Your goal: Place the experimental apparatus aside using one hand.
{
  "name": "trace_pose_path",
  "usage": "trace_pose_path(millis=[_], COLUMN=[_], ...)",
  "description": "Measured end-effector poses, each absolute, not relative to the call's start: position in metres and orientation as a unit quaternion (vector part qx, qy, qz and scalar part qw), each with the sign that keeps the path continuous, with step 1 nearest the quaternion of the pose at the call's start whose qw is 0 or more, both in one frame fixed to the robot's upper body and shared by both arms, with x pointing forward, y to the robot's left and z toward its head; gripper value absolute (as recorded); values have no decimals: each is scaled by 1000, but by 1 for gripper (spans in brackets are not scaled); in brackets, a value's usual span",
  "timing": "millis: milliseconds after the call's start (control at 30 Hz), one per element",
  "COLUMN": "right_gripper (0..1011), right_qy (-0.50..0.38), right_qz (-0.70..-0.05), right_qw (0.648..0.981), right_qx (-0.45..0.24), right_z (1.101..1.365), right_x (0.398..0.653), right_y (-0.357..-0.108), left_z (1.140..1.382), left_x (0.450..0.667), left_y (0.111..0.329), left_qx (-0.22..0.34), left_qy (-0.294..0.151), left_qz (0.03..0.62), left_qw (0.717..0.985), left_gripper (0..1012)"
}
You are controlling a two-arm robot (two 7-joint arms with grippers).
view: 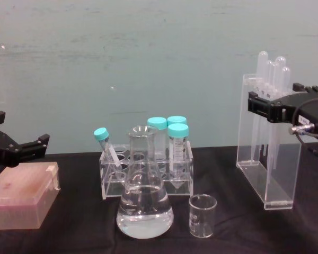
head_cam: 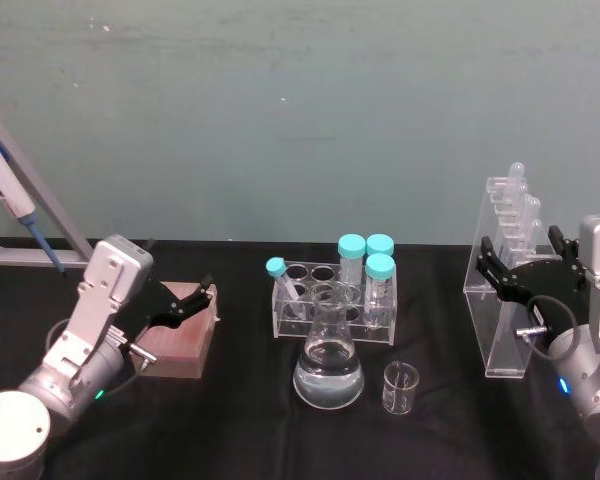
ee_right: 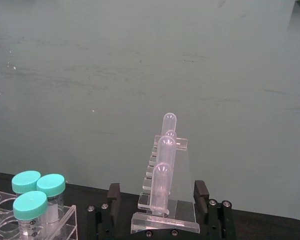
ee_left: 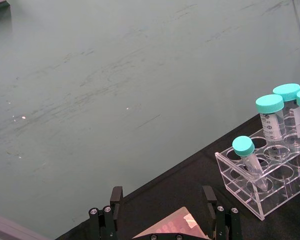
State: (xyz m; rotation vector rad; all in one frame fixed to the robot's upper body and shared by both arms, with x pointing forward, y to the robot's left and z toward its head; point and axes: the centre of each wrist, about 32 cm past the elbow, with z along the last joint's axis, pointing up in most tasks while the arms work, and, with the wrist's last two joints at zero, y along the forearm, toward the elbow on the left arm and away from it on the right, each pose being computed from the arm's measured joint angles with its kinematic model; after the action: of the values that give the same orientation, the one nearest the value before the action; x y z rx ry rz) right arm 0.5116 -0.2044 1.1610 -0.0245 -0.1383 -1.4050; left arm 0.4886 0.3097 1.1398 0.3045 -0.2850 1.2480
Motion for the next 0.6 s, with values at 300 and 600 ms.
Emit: trace_pose_path(millis=[300, 600], right_gripper=[719, 606], right_qy=[-64, -64], right_qz=[-646, -646], right_qw=[761, 761], right_qx=[-11, -11], right_z=[1161, 1161], right_x=[512, 512], right_y=[-204, -204], left_z=[1140, 1140], left_x=[489, 489], left_y=[310, 310], left_qx=[141, 141], left_qy=[-132, -132], left_qz=[580, 580], left_qw=[791, 791], left_gripper=[1000, 1000])
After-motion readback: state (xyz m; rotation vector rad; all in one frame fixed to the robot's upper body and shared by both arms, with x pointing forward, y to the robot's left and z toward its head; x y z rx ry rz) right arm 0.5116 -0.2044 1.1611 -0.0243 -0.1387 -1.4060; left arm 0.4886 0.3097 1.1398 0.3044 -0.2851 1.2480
